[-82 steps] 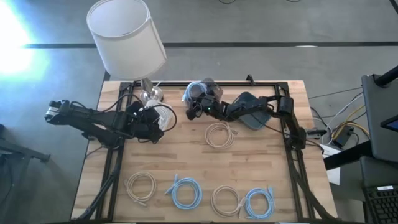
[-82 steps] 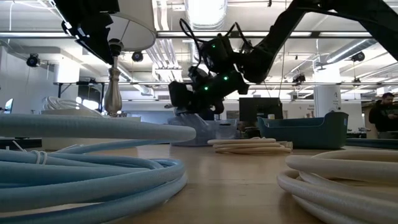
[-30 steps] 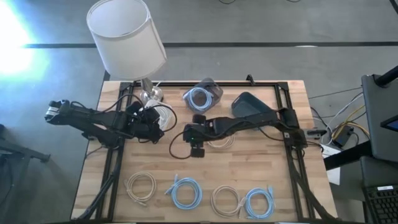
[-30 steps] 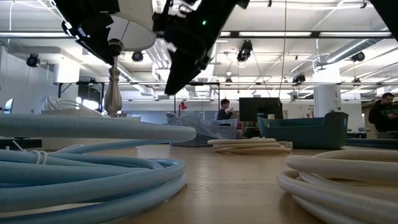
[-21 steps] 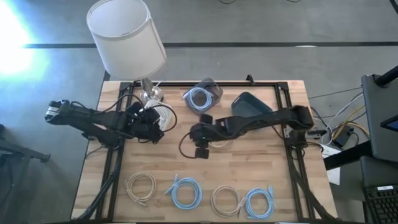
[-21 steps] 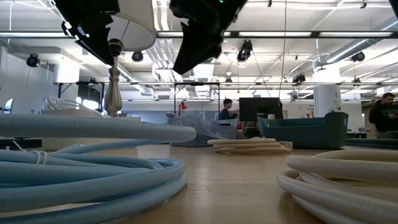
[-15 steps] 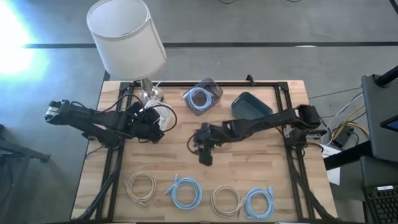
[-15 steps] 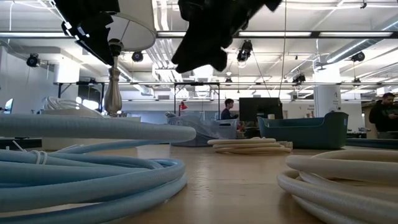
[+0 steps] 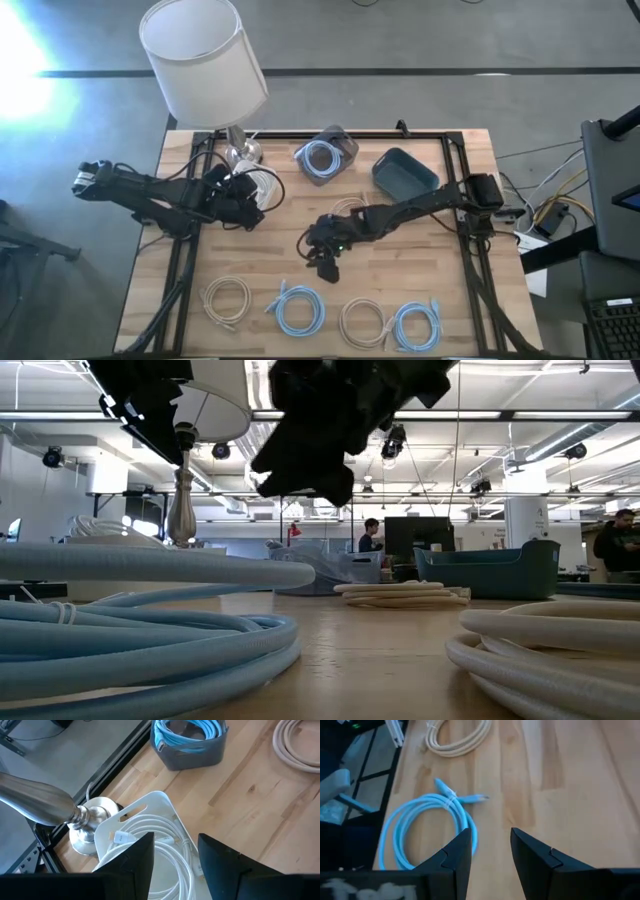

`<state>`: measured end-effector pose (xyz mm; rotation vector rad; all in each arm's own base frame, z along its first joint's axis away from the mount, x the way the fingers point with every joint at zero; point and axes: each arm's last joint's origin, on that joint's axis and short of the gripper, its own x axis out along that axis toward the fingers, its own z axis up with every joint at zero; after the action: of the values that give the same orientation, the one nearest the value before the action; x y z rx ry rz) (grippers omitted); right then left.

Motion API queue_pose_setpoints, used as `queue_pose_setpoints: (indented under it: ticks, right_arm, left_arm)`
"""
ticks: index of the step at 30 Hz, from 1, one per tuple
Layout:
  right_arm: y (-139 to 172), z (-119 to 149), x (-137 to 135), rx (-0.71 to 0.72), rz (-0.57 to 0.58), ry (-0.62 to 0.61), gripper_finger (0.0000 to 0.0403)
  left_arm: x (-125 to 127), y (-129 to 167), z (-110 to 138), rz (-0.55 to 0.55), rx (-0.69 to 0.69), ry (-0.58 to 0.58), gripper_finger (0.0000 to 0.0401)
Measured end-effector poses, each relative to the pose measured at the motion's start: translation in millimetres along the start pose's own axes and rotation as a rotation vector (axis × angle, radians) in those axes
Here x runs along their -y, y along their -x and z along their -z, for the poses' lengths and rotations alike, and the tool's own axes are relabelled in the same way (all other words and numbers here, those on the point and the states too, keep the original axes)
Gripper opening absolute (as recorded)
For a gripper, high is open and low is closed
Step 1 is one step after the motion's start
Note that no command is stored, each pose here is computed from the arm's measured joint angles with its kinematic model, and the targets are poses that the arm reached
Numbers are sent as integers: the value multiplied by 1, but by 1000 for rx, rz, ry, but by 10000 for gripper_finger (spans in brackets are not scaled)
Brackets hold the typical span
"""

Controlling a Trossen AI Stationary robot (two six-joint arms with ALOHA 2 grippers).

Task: Sort HDMI cables
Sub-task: Put the left light blue HDMI cable into the black bin

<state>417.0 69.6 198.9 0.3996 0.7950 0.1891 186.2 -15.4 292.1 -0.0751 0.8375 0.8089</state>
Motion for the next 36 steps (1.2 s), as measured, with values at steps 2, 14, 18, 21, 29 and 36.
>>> queue_pose_setpoints:
  ticks: [2,14,18,21,29,36]
  right_arm:
    - [-8,3,-4,-29,-3,-21,129]
    - [-52,25,-34,-93,26,-55,124]
    - [-68,34,-35,-120,45,-115,123]
    - [-83,44,-34,-153,61,-154,123]
    - [-111,52,-46,-149,70,-158,123]
    - [-119,51,-67,-115,194,85,123]
  left_arm:
    - [0,0,0,2,1,2,156]
    - [2,-3,3,5,-10,-4,156]
    - [3,-9,10,-3,-27,-21,156]
    - [4,-14,16,-13,-43,-38,156]
    - [6,-24,28,-28,-70,-65,156]
    - [6,-26,31,-29,-74,-78,156]
